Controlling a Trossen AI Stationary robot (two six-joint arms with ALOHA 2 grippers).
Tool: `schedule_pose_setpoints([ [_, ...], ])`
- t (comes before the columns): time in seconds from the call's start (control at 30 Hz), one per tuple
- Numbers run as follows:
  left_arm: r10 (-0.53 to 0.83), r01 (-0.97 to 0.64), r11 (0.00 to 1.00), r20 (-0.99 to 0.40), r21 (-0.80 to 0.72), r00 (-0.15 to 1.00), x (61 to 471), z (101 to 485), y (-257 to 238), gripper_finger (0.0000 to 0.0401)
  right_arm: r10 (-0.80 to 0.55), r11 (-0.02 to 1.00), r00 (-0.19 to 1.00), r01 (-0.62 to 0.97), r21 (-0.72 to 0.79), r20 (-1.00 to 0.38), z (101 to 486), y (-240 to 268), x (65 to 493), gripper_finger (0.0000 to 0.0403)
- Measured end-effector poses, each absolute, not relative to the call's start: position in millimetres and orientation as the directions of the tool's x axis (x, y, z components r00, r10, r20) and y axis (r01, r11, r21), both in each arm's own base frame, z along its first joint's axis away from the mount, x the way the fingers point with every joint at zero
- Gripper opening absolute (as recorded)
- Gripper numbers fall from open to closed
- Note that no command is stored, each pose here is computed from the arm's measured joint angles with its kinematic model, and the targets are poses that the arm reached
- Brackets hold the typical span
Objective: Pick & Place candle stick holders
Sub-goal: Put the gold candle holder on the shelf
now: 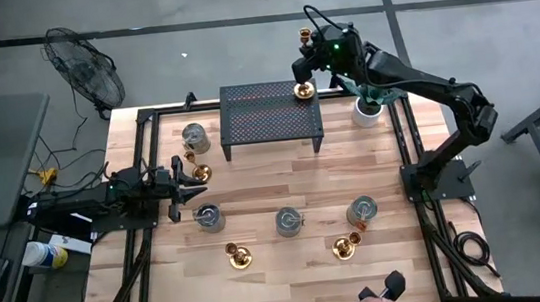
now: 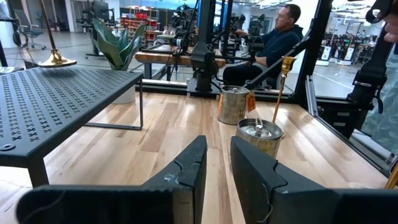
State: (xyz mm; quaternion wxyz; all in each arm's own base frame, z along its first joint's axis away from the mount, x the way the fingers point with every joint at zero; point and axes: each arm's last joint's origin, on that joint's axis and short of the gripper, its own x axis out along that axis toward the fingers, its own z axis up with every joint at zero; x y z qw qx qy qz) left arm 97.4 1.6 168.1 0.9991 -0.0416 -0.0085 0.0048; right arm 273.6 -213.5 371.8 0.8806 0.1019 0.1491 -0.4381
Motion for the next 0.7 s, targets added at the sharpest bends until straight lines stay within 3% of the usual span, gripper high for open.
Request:
schedule_pose_setpoints([
  [0.7,0.01,-0.009,0.996,0.017,-0.083,1.0,97.4,168.1,1.6,0.0072,-0.725,0.635,0.595,0.773,-0.001,-0.348,372.3,-216.6,271.8,0.0015],
])
